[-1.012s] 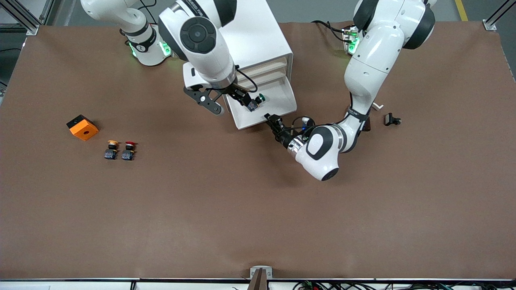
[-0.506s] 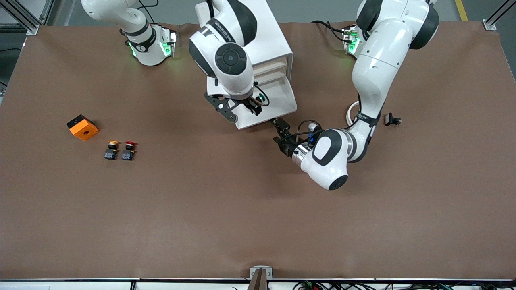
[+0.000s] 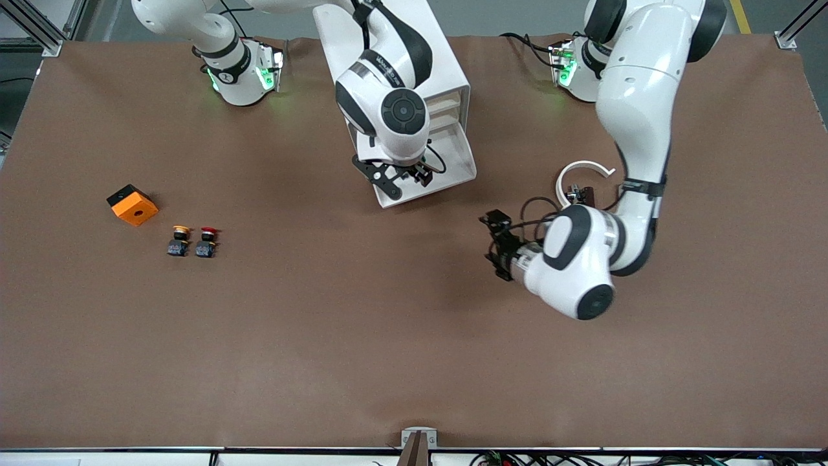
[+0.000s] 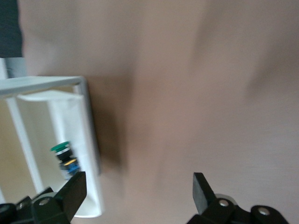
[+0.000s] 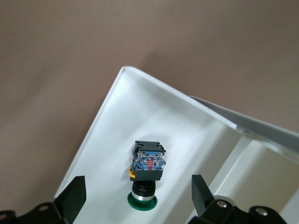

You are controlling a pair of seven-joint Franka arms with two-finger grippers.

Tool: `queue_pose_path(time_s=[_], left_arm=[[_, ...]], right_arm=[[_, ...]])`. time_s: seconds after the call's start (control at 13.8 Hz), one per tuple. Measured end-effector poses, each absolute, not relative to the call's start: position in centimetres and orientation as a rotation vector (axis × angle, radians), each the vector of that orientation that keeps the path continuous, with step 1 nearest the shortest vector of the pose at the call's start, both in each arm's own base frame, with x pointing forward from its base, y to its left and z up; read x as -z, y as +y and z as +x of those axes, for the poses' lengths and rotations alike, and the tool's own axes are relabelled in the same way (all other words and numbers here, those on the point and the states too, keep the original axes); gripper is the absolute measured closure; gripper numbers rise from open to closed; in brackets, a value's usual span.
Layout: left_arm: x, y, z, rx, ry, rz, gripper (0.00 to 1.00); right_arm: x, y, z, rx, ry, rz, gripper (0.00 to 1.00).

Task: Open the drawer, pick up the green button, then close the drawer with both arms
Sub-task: 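Lift the green button out with the right gripper while the left gripper withdraws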

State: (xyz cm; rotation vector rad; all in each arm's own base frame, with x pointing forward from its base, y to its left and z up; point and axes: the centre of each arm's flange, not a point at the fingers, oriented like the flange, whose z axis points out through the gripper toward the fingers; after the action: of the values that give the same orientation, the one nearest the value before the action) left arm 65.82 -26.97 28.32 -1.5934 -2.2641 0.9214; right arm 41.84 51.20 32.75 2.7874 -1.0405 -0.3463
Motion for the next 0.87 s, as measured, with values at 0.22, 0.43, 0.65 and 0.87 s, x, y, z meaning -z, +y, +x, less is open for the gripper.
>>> queue_pose_path(time_s=[0.22,0.43,0.65,0.87], left_arm=[[-33.6,-21.0,68.2,-0.854,-2.321,-1.761,0.00],[-41.1,-18.4,68.3,-0.721,-2.250,-2.059,0.00],[-45.8,-17.0,67.4,-0.501,-2.055,-2.306,0.00],[-48.7,-16.3,66.7,-0.325,-1.698,-2.578,0.00]], right_arm=[[-31.6,51.7,41.1,0.344,-1.023,2.786,0.00],[-29.4,51.3,40.9,0.344,-1.009,2.779,0.00],[-28.0,51.1,40.8,0.342,-1.005,2.773,0.00],[-27.6,51.0,41.1,0.336,-1.013,2.775,0.00]])
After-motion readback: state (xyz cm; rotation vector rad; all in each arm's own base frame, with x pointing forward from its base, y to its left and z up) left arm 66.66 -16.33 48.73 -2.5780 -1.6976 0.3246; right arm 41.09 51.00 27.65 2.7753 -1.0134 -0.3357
